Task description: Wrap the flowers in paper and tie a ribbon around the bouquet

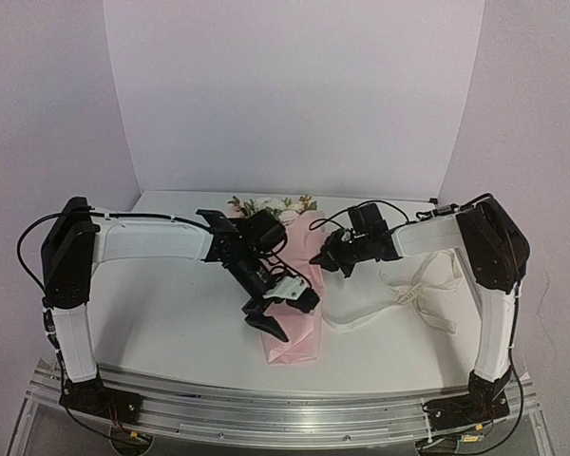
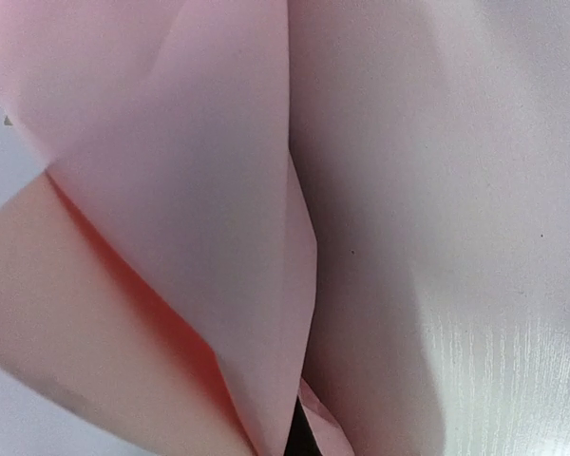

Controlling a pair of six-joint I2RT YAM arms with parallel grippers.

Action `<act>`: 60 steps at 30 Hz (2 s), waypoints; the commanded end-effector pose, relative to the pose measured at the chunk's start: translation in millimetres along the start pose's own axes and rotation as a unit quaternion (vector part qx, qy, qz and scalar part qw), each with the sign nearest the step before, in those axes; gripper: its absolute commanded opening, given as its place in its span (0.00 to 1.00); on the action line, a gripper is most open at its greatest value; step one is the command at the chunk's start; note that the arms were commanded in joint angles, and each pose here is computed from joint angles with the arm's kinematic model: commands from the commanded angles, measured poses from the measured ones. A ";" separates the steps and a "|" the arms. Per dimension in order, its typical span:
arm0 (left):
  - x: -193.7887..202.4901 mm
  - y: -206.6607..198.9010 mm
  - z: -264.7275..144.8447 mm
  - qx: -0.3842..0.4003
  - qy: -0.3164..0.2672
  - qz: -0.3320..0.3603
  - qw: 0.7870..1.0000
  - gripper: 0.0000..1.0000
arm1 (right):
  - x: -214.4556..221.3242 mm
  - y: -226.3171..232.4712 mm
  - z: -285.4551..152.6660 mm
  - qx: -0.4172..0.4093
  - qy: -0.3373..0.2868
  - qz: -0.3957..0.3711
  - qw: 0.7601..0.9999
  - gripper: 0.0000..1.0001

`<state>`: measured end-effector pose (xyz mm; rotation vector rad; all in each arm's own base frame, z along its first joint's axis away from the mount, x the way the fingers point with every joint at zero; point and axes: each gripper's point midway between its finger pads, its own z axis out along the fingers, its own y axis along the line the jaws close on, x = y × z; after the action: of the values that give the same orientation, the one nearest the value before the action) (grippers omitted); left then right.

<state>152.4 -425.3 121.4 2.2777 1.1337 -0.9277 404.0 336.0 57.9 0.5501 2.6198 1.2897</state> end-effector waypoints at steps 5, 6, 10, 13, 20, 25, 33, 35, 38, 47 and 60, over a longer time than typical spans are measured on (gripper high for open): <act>-68.5 69.3 37.3 -0.091 -0.114 -0.101 0.984 0.73 | -21.3 13.2 -2.3 0.019 -0.024 0.006 1.000 0.00; -68.6 68.1 45.9 -0.094 -0.116 -0.102 0.984 0.73 | -22.1 14.0 -1.5 0.023 -0.022 0.006 0.999 0.00; -52.3 78.7 73.0 -0.128 -0.101 -0.136 0.977 0.77 | -31.1 20.2 -2.3 0.033 -0.019 -0.004 0.999 0.00; -26.7 107.9 88.5 -0.184 -0.057 -0.160 0.968 0.79 | -35.3 18.8 -2.0 0.043 -0.013 -0.013 0.999 0.00; 25.4 124.7 107.9 -0.240 0.039 -0.166 0.956 0.80 | -40.0 22.1 -0.2 0.046 -0.009 -0.024 0.999 0.00; 44.7 133.3 117.3 -0.262 0.077 -0.156 0.949 0.69 | -43.0 26.9 -0.6 0.047 -0.008 -0.029 0.998 0.00; 32.1 69.1 125.5 -0.128 0.085 -0.233 0.960 0.00 | -47.7 23.1 -7.7 0.061 -0.013 -0.025 0.998 0.00; 22.4 41.0 120.5 -0.079 0.073 -0.266 0.958 0.00 | -47.1 19.8 -8.6 0.066 -0.012 -0.023 0.997 0.00; 2.5 9.6 111.3 -0.019 0.053 -0.292 0.955 0.00 | -46.2 13.5 -8.1 0.073 -0.008 -0.019 0.997 0.00; 27.7 -68.1 101.1 0.078 0.094 -0.356 0.927 0.00 | -49.6 11.5 -6.9 0.078 -0.008 -0.011 0.997 0.00; 125.9 -84.0 31.4 0.021 0.139 -0.466 0.874 0.00 | -38.9 40.6 -20.0 0.042 0.019 0.021 0.999 0.00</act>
<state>106.1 -359.6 10.0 1.9249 2.3803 -1.0073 439.5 319.9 68.7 0.5926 2.7563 1.1028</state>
